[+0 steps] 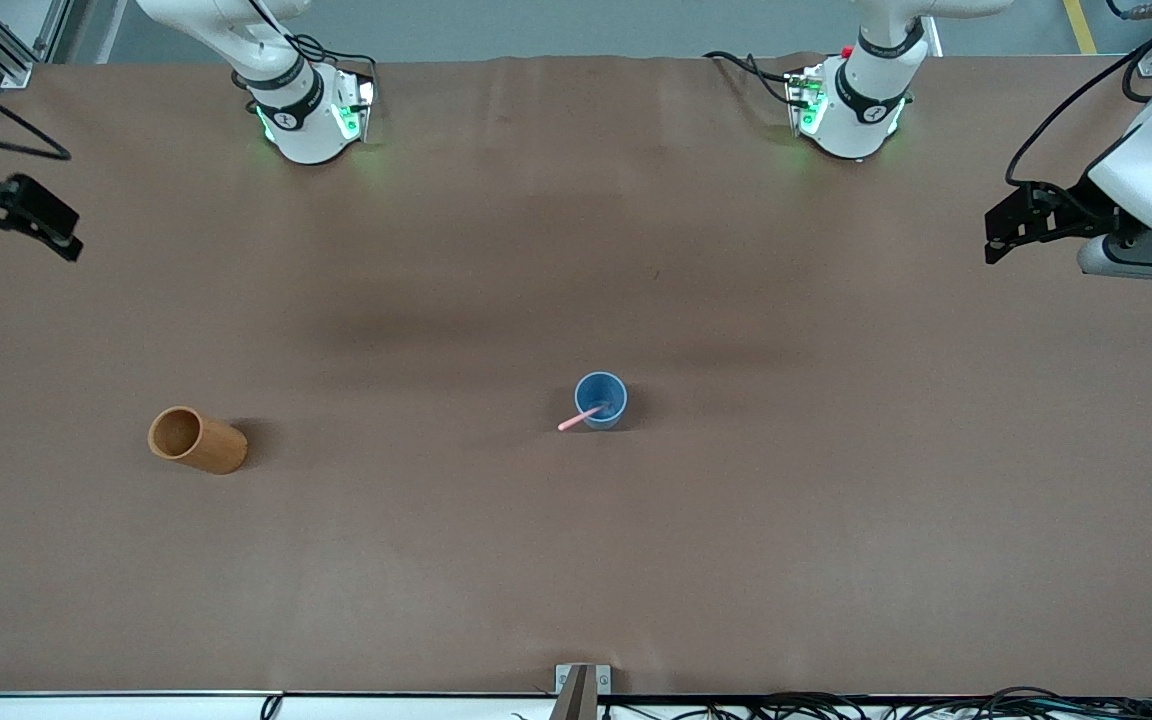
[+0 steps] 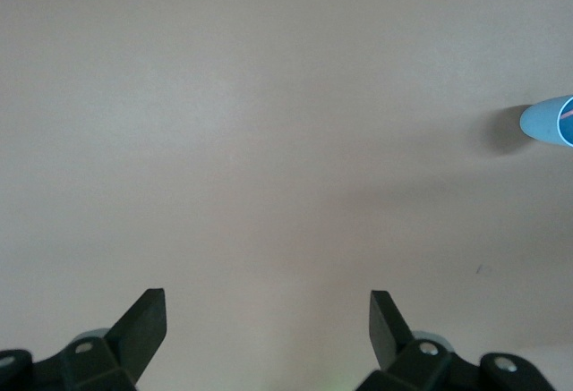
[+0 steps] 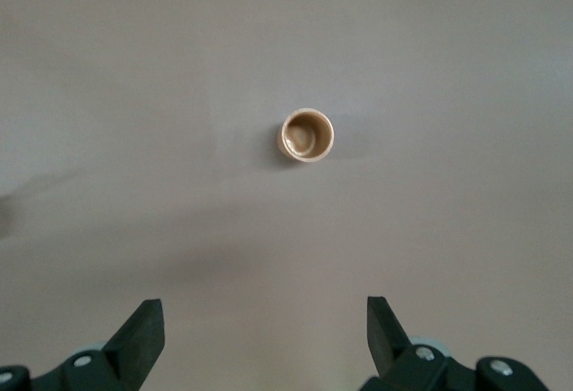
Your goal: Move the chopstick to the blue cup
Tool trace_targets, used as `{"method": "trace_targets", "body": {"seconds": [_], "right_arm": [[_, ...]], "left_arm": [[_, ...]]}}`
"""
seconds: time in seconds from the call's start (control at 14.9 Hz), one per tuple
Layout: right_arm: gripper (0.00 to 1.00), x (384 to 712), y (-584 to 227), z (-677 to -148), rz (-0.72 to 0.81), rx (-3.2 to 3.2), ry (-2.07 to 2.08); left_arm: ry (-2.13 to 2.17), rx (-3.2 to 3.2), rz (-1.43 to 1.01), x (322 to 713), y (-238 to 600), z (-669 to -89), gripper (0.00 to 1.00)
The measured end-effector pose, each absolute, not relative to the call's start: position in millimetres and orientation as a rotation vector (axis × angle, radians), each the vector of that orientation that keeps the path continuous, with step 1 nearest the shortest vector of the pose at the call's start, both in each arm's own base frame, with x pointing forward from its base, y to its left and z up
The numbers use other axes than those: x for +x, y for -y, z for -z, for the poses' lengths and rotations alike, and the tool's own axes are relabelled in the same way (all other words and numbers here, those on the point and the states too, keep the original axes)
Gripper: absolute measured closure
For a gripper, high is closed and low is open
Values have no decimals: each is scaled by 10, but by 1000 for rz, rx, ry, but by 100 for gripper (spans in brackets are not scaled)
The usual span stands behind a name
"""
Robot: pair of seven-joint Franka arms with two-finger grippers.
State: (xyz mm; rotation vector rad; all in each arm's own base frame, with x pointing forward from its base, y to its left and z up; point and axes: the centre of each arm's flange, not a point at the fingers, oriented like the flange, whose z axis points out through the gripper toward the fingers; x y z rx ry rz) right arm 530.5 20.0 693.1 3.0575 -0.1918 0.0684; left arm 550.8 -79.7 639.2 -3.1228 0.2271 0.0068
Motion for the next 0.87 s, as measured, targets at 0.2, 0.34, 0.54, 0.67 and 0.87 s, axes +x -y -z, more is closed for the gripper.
{"method": "trace_targets", "body": {"seconds": [0.2,0.34,0.54,0.67,0.87], "right_arm": [[0,5098,105,-7017,-64,3103,182],[0,5059,249,-7036,-70,3112,156],[0,5070,267,-7076,-98,3112,140],[0,5080,313,-7064,-94,3111,153],[0,5101,352,-7032,-85,3110,161]], "left_arm": [[-227,-3123,-15,5534,800,-6360,0],[-227,-3123,-15,5541,800,-6357,0],[-227,-3123,-13,5542,800,-6363,0],[-227,-3123,-12,5542,800,-6365,0],[-227,-3123,-12,5542,800,-6367,0]]}}
